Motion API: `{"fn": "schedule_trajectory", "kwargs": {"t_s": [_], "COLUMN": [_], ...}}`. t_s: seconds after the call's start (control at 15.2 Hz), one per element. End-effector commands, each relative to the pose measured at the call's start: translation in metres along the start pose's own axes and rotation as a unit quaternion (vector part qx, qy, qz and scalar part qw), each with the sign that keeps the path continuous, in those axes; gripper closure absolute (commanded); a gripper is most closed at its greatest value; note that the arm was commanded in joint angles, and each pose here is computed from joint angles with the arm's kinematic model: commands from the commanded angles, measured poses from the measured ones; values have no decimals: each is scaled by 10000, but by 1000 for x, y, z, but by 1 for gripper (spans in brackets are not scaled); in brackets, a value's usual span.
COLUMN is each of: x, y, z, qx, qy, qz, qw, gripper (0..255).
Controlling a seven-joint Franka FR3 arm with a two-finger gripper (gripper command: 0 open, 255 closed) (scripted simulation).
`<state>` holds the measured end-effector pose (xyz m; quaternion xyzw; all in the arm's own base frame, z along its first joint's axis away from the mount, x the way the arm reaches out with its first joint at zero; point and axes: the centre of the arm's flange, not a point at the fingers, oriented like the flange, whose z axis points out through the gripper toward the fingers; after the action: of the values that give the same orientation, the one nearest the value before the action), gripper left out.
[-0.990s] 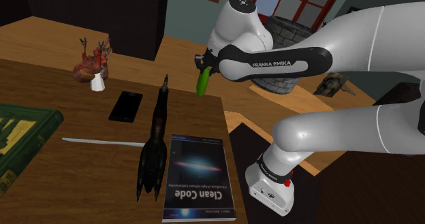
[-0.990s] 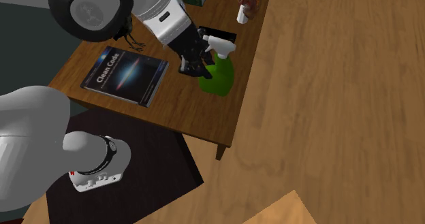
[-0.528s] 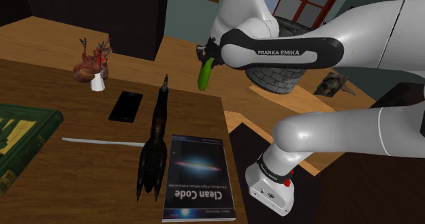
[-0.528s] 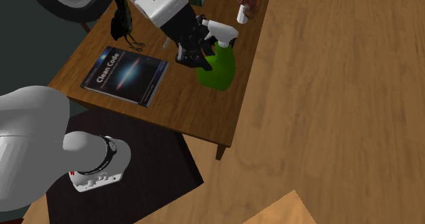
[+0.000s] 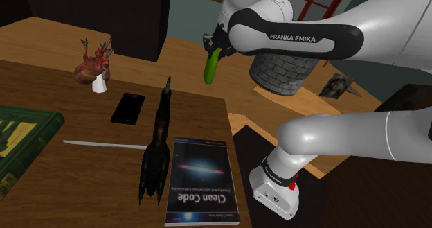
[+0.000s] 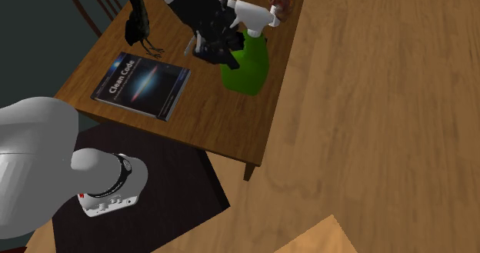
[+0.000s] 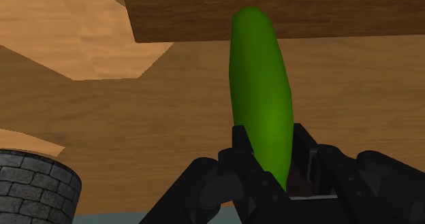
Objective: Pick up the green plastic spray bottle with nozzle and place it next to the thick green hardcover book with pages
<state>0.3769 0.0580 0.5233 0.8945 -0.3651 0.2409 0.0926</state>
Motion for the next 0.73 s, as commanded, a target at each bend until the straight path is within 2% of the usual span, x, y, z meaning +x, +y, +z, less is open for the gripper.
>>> {"fn": "schedule_trajectory", "kwargs": {"t_s": [0.0, 0.66], "x": [5, 32], "y": [-1, -2], "z": [-9, -55], "qx": [-1, -1], "qy": [0, 0], "qz": [-1, -1], "qw": [10000, 10000], "gripper": [255, 255]}}
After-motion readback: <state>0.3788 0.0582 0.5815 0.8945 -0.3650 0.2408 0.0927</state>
